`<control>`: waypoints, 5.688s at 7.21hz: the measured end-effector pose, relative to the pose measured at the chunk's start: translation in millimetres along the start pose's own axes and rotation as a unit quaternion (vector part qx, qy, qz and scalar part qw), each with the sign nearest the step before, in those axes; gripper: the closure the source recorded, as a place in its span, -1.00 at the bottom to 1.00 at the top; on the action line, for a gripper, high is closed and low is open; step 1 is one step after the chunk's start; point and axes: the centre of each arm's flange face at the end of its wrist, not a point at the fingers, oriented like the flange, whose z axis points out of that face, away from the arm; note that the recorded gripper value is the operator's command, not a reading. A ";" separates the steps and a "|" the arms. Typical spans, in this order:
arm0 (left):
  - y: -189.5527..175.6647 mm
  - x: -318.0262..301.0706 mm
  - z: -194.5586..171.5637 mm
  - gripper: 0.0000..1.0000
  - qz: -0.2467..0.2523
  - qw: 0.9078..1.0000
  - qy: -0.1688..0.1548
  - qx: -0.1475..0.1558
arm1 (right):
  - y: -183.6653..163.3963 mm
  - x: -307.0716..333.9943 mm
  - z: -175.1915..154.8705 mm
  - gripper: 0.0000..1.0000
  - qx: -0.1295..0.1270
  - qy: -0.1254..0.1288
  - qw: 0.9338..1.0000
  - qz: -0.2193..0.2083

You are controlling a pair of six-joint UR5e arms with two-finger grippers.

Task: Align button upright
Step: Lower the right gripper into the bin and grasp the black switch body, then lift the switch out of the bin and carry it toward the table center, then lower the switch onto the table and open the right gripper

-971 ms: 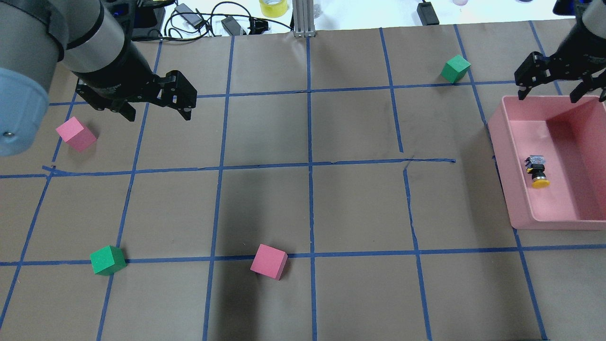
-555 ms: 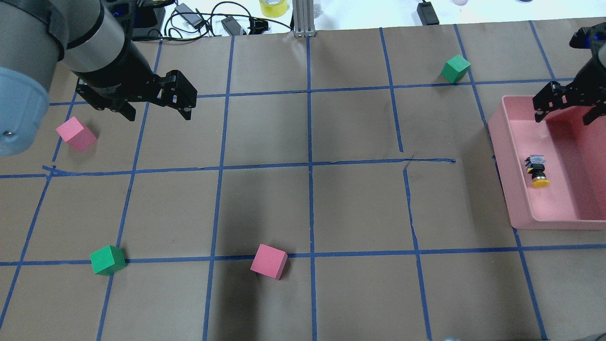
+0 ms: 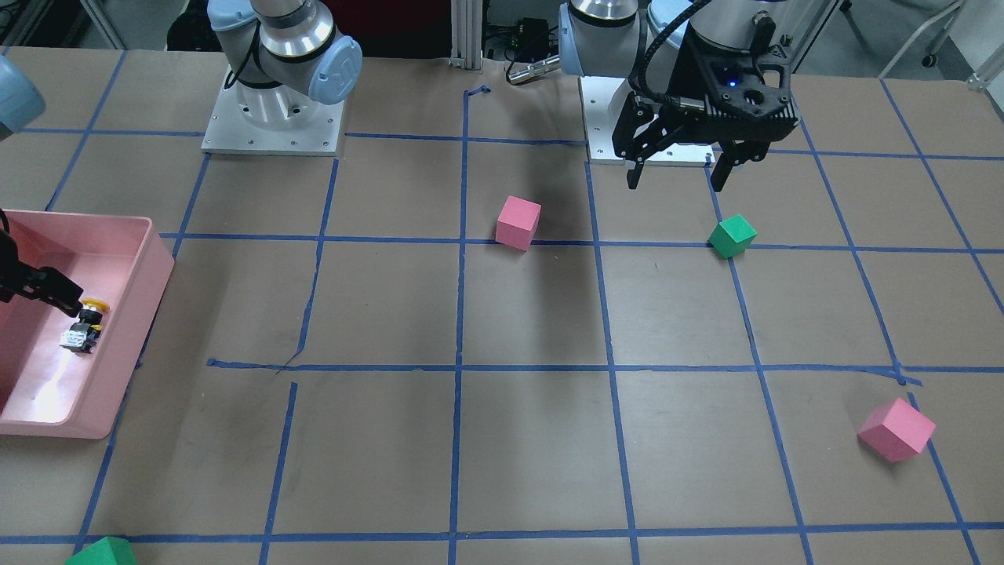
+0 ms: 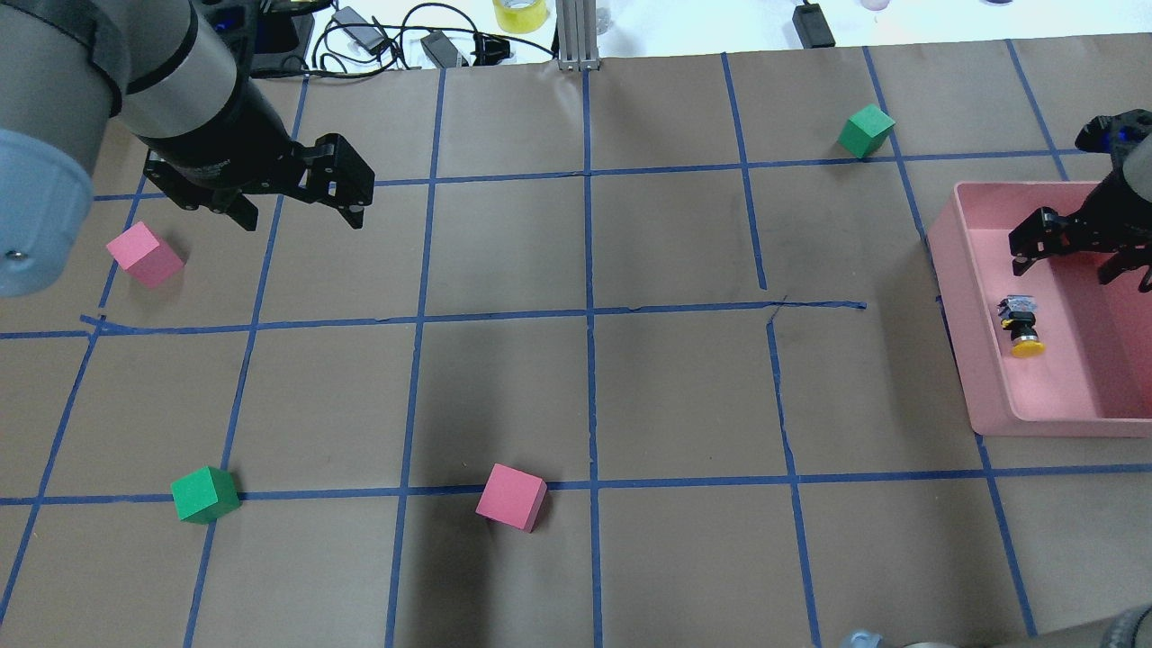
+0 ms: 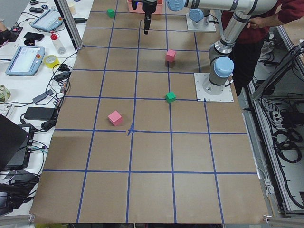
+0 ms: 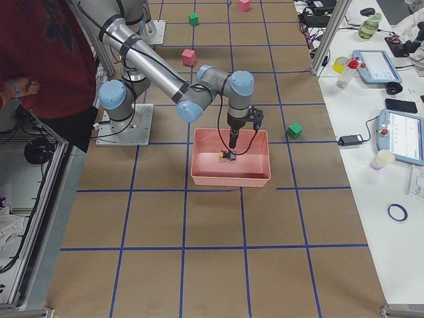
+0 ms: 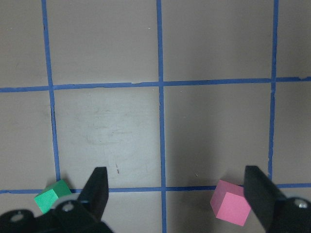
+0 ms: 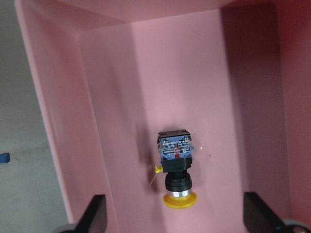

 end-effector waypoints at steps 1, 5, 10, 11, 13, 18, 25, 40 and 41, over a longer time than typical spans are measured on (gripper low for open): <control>0.0 0.0 0.0 -1.00 0.000 1.000 0.000 0.000 | -3.2 5.1 15.0 -1.00 -0.004 -0.001 1.000 0.004; 0.1 0.0 0.1 -1.00 0.000 1.000 0.000 0.000 | -6.7 18.3 59.9 -0.97 -0.025 -0.012 1.000 0.005; -0.1 0.0 0.1 -1.00 0.000 1.000 0.000 0.000 | -11.7 20.1 96.6 0.50 -0.044 -0.019 0.999 0.003; 0.0 0.0 0.0 -1.00 0.000 1.000 0.000 0.000 | -11.9 20.0 100.6 0.99 -0.047 -0.021 0.999 -0.003; 0.1 0.0 0.1 -1.00 0.000 1.000 0.000 0.000 | -13.3 20.6 101.9 1.00 -0.049 -0.022 0.998 -0.012; 0.3 0.0 0.2 -1.00 0.000 1.000 0.000 -0.001 | -23.1 29.9 29.3 1.00 -0.007 0.000 1.000 -0.010; 0.9 0.1 0.9 -1.00 0.001 1.000 0.000 -0.004 | -36.4 -144.1 -90.9 1.00 0.041 -0.010 0.999 -0.004; 4.2 0.6 3.1 -1.00 0.001 1.000 0.000 -0.007 | -3.7 -552.7 59.6 -1.00 0.028 -0.115 0.993 -0.017; 6.7 0.6 5.2 -1.00 0.001 1.000 0.000 -0.008 | -1.1 -550.4 43.8 -1.00 0.037 -0.120 0.992 -0.018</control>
